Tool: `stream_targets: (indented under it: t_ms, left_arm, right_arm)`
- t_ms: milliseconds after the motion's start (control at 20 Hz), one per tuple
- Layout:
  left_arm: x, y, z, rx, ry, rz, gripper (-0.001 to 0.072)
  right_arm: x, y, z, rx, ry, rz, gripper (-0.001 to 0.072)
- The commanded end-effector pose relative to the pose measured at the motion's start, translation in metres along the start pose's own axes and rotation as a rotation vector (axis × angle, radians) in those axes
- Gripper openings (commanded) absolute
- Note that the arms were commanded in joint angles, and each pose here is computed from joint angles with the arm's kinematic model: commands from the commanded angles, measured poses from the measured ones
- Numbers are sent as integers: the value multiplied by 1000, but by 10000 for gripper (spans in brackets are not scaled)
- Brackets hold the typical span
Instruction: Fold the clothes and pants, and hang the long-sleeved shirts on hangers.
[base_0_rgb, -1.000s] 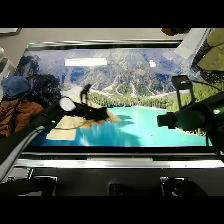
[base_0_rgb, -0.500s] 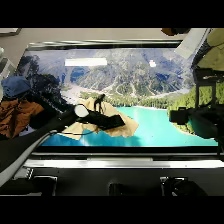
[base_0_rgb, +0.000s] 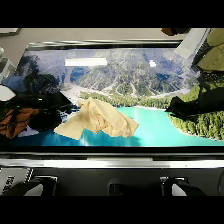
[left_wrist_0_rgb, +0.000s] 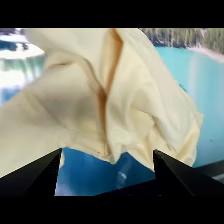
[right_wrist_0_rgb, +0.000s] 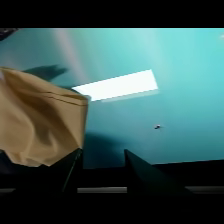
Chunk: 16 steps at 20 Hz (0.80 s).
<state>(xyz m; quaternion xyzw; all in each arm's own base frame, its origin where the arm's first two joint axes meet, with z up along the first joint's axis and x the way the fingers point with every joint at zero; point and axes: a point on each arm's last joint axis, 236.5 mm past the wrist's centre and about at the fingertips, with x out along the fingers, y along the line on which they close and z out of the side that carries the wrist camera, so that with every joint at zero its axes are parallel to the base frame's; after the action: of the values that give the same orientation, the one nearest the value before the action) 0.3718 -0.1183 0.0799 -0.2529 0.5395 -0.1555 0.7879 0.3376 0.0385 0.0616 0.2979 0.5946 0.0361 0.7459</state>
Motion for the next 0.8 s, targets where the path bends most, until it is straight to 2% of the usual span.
stream_targets:
  t_ms: [0, 50, 450, 700, 750]
  left_arm:
    - [-40, 45, 17, -84, -84, 69, 661]
    - [-43, 50, 19, -98, -93, 75, 661]
    - [-46, 56, 23, -112, -111, 81, 659]
    - [-49, 65, 19, -203, -97, 89, 660]
    - [-50, 75, 13, -217, -82, 114, 660]
  right_arm:
    - [41, 17, 0, 13, 122, 299, 423]
    - [63, 16, -13, -1, 179, 293, 476]
    - [166, 27, -63, -75, 355, 219, 474]
    - [190, 31, -67, -66, 345, 185, 463]
    - [193, 33, -69, -76, 341, 179, 411]
